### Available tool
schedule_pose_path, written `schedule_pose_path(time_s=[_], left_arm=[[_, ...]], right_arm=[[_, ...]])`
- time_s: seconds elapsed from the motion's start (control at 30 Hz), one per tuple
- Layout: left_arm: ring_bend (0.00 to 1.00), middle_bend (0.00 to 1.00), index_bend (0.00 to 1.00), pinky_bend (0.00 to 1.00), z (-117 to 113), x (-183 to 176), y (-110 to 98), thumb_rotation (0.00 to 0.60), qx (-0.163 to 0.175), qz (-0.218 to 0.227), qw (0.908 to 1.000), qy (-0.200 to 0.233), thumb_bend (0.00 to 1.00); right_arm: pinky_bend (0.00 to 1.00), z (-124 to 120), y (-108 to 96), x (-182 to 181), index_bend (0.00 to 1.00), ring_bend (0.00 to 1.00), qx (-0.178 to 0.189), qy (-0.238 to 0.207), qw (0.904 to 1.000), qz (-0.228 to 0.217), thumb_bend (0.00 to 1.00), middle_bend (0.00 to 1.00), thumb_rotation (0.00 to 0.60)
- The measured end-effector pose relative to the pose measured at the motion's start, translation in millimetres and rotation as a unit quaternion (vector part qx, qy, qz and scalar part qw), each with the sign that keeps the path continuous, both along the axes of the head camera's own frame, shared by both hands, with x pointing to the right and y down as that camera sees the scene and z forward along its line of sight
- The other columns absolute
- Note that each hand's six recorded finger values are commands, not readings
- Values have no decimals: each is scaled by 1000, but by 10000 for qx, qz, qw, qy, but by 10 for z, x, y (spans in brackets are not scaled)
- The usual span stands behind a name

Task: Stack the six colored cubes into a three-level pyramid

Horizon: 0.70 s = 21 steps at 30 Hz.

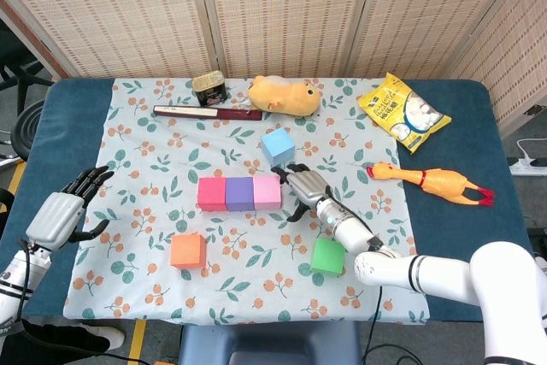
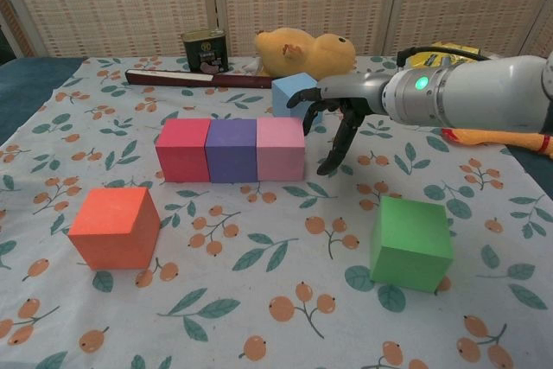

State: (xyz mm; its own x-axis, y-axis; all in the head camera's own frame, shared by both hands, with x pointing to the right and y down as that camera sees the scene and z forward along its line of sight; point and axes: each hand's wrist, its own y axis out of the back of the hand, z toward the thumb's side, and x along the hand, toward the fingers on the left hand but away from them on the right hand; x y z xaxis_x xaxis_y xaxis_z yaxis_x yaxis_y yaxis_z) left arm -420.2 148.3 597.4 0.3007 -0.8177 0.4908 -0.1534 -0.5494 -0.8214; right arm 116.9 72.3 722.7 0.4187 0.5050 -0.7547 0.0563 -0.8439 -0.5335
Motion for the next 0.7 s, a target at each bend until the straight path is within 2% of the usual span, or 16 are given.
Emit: schedule_pose_path(time_s=[0.4,0.57,0.7], left_arm=[[24,18,0,228,38,-8,5,600,-38,10,10000,22,347],[24,21,0,228,42,18,18,600,-62,110,9999,6,347],[44,37,41,228,67,77,74,600,-150,292,9995,8,346]], right_arm=[[4,9,13,-36,0,0,10,1,10000,-38,0,209,600],[4,-124,-41,117,0,0,139,23,9999,29,0,207,600],[4,-344,-137,368,0,0,409,74,9990,155,0,207,600]])
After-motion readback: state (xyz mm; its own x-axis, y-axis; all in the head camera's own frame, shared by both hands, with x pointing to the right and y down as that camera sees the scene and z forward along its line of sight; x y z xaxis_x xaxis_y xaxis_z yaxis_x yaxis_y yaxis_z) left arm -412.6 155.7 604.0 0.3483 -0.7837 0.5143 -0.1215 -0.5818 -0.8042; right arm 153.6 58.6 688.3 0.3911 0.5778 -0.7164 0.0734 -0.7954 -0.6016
